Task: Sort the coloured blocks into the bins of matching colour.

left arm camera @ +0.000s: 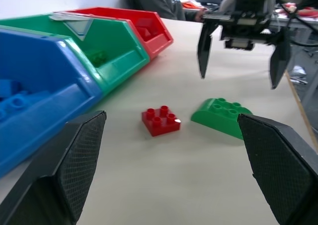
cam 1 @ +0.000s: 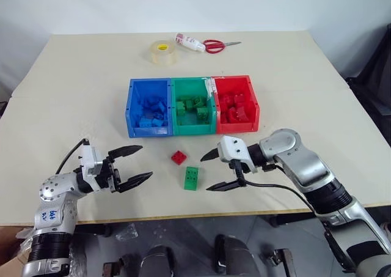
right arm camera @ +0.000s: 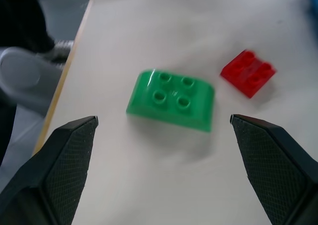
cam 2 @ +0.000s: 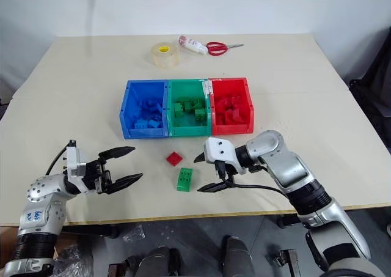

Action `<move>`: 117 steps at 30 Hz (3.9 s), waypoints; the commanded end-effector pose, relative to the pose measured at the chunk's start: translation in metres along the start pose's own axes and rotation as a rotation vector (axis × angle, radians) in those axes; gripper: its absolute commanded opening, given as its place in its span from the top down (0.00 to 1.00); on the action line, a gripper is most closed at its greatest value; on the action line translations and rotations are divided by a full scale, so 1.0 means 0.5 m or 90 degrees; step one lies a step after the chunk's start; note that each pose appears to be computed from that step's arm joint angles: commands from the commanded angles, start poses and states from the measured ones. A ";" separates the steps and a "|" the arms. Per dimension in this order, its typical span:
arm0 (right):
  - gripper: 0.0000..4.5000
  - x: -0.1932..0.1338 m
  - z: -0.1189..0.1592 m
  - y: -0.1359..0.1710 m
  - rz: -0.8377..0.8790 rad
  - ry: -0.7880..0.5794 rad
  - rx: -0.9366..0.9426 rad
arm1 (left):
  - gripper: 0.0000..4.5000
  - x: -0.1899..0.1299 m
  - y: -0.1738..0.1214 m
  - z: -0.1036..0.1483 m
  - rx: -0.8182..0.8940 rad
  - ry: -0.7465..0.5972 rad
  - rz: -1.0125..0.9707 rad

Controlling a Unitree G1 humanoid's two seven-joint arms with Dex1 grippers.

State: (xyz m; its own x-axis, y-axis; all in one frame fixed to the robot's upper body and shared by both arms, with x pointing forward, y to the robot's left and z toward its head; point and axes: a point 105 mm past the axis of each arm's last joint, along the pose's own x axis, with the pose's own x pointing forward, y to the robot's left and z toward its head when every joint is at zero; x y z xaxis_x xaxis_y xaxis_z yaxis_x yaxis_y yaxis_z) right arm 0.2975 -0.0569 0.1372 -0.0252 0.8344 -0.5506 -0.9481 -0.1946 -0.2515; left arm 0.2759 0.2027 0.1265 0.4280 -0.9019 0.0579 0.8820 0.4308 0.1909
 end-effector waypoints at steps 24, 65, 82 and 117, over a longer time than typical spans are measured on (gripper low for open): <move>0.01 -0.059 -0.006 -0.015 0.051 -0.034 -0.047 | 0.00 0.058 -0.115 0.026 0.035 0.016 -0.069; 0.01 -0.224 -0.035 0.058 -0.088 -0.201 0.115 | 0.00 0.241 -0.143 -0.031 -0.026 0.260 0.066; 0.00 -0.209 -0.030 0.063 -0.100 -0.205 0.119 | 0.04 0.206 -0.123 -0.065 -0.024 0.403 0.105; 0.00 -0.279 -0.007 0.025 -0.304 -0.273 0.107 | 0.60 0.406 0.080 0.126 0.126 0.043 0.183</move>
State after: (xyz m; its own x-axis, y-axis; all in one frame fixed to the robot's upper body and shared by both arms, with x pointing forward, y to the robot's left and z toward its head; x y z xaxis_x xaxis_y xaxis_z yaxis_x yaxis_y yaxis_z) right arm 0.2925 -0.1761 0.1940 0.2942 0.9515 -0.0903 -0.9411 0.2720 -0.2007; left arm 0.3747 0.0317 0.1939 0.6467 -0.7622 0.0283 0.7129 0.6173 0.3327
